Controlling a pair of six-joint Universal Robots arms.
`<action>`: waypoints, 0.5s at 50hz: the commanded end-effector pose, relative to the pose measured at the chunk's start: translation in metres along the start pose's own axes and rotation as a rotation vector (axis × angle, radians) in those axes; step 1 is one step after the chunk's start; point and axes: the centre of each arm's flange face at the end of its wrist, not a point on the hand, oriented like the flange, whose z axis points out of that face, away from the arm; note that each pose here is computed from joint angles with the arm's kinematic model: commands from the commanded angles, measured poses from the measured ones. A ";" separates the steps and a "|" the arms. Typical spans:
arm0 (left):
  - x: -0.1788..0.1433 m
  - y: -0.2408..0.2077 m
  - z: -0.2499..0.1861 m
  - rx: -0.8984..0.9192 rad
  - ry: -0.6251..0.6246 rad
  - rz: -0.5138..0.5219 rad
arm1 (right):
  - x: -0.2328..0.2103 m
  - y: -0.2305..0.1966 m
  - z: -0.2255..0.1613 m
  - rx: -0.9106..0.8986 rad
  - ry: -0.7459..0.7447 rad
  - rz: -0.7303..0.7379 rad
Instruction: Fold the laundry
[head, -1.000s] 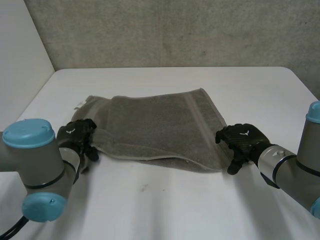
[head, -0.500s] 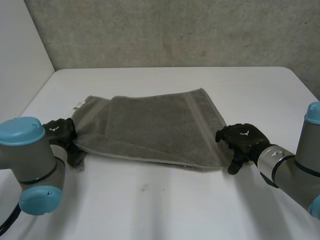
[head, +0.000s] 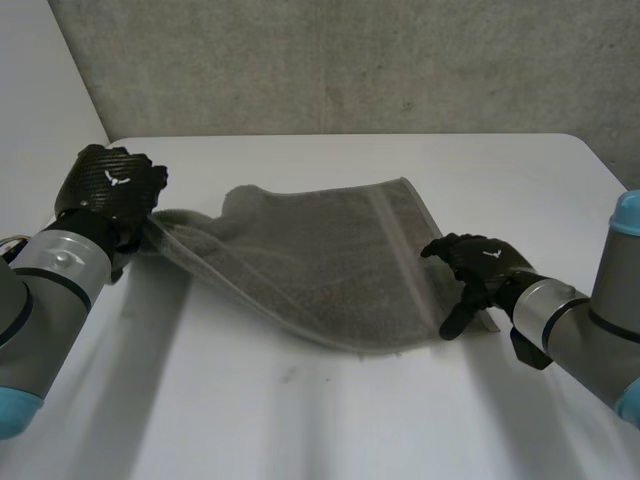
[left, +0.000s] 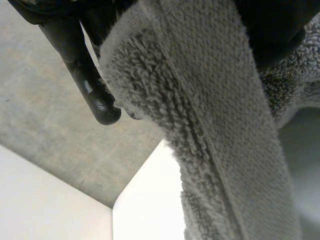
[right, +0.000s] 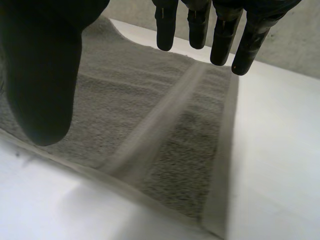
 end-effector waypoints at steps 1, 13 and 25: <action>0.002 -0.006 0.001 -0.051 0.052 0.038 | -0.028 0.020 0.003 -0.062 -0.078 0.045; -0.013 -0.026 0.014 -0.004 0.014 0.032 | -0.053 0.037 0.006 -0.108 -0.150 0.099; -0.022 -0.040 0.015 0.035 -0.012 0.024 | -0.064 0.042 0.037 -0.026 -0.108 0.063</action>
